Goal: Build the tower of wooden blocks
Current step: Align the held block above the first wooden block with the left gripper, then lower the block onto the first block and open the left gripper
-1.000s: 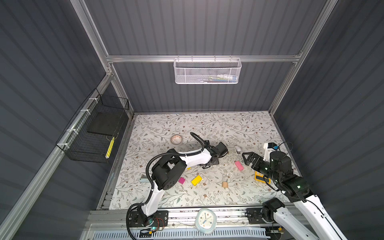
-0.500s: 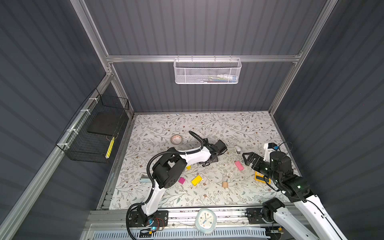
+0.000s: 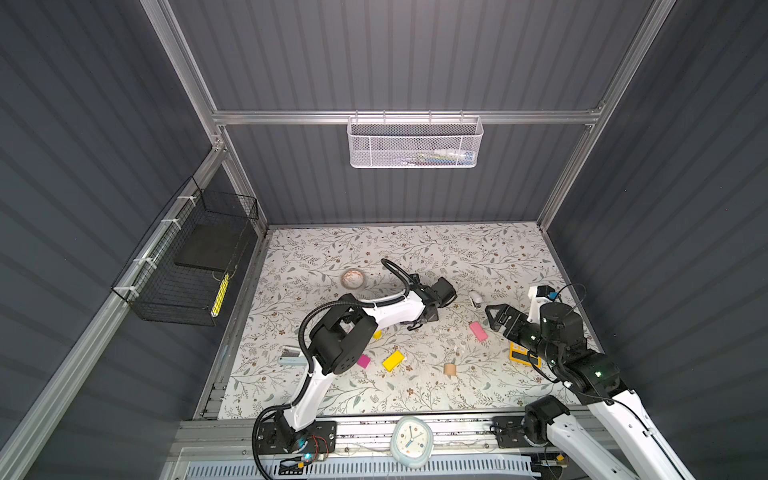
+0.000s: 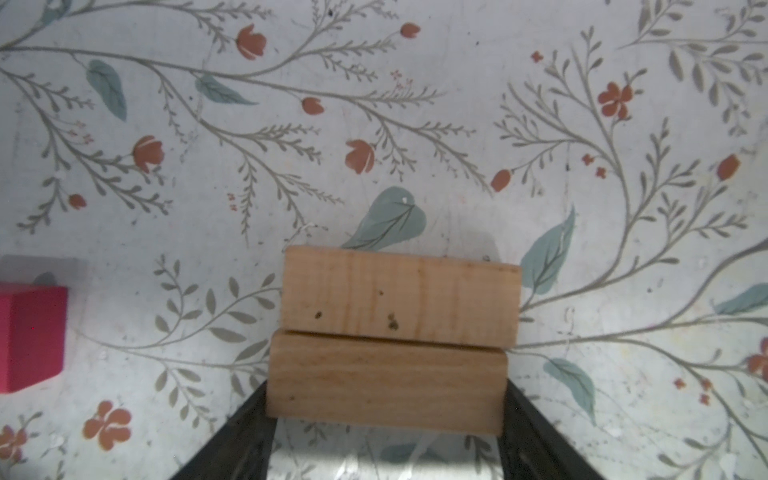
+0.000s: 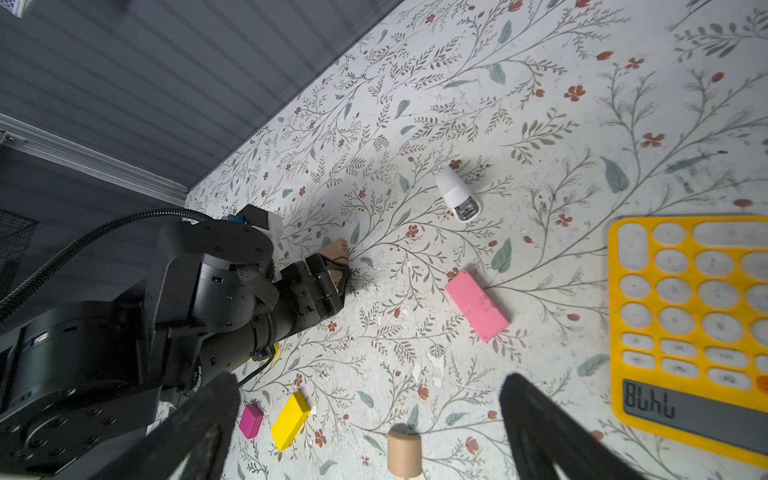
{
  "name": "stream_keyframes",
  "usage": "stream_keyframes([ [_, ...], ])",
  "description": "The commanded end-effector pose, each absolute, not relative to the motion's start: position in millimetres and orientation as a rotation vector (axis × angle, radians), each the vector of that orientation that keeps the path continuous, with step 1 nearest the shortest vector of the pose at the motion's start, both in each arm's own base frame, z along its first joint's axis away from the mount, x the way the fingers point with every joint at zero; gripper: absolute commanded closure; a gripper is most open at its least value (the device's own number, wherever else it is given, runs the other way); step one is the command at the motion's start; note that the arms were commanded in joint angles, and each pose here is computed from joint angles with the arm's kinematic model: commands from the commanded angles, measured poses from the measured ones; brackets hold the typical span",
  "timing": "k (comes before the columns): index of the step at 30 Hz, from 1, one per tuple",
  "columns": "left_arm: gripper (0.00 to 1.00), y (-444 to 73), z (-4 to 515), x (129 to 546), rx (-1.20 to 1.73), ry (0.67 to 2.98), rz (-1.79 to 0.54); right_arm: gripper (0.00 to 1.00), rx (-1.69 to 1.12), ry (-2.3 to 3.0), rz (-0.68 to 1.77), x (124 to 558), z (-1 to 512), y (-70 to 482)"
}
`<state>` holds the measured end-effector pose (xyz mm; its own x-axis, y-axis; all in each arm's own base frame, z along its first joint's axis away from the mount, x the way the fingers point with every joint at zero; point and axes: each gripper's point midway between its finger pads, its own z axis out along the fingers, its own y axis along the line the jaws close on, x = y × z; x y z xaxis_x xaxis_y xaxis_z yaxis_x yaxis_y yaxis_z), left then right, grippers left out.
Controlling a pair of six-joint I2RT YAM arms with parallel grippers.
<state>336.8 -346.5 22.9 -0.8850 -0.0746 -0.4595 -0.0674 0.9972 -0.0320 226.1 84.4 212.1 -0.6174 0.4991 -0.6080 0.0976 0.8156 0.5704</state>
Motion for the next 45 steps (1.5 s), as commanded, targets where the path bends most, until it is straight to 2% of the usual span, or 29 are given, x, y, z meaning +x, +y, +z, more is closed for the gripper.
stream_keyframes([
  [1,0.24,-325.8,-22.2,318.8,-0.049,2.781,0.126,0.01,0.435,2.163,0.617,226.7,221.7,81.1],
  [11,0.2,-321.7,-24.2,322.1,-0.055,2.776,0.156,0.01,0.436,2.17,0.618,226.8,219.9,81.7],
  [23,0.0,-322.0,-20.7,323.7,-0.05,2.77,0.154,0.01,0.433,2.164,0.624,227.3,222.4,82.4],
  [31,0.0,-319.2,9.9,328.2,-0.026,2.718,0.135,0.01,0.428,2.166,0.625,228.6,224.2,83.3],
  [45,0.0,-340.8,92.3,333.4,0.073,2.623,-0.108,0.01,0.427,2.174,0.634,230.8,222.1,86.1],
])
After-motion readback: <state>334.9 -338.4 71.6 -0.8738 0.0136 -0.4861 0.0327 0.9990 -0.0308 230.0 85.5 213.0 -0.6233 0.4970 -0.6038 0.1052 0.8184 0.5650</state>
